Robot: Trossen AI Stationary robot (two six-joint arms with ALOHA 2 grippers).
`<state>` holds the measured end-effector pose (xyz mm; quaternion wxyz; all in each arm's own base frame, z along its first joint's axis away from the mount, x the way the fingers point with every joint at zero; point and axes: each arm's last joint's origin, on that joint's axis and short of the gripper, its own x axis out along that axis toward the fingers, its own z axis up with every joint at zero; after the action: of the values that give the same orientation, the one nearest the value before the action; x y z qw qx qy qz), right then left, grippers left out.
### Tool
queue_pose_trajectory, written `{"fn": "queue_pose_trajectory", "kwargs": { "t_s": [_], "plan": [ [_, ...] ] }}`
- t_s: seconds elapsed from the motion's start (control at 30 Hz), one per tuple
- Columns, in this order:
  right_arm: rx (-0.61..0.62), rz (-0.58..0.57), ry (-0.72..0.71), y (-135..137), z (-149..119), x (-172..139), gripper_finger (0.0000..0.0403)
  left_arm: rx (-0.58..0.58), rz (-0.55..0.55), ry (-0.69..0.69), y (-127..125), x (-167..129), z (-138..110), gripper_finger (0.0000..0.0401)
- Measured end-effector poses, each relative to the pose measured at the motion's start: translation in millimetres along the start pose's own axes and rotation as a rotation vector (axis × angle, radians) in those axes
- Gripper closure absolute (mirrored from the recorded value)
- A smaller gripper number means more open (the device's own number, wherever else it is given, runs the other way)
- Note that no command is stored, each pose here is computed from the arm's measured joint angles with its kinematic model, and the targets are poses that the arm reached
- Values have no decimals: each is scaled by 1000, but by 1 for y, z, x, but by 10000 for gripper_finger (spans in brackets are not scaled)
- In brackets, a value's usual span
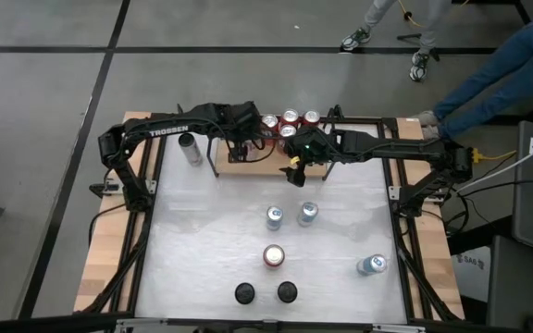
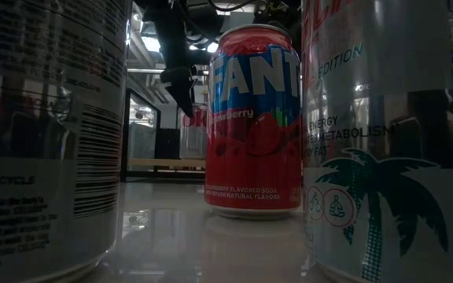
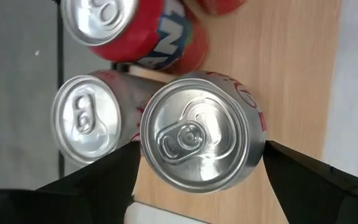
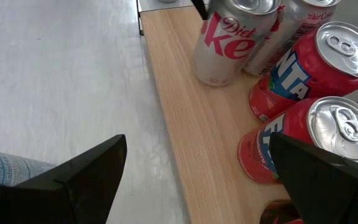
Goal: Place canned beverage on shelf
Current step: Put the red and silver soda can on the shelf aligned with other red and silver soda can, then put the white and pink soda can on the shelf
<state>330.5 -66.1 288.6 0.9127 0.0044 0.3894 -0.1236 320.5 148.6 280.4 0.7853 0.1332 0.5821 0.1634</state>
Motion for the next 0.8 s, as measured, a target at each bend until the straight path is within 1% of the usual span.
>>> {"fn": "queue_pose_trajectory", "kwargs": {
  "t_s": [0.27, 0.47, 0.67, 0.8],
  "plan": [
    [0, 0, 0, 0, 0, 0, 20, -6, 11, 6, 0, 0, 0, 75],
    [0, 0, 0, 0, 0, 0, 20, -15, 9, 2, -6, -4, 2, 75],
    [0, 0, 0, 0, 0, 0, 20, 6, 2, -22, -13, -22, 1, 75],
    [0, 0, 0, 0, 0, 0, 20, -29, 10, -69, -16, -39, -1, 75]
  ]
}}
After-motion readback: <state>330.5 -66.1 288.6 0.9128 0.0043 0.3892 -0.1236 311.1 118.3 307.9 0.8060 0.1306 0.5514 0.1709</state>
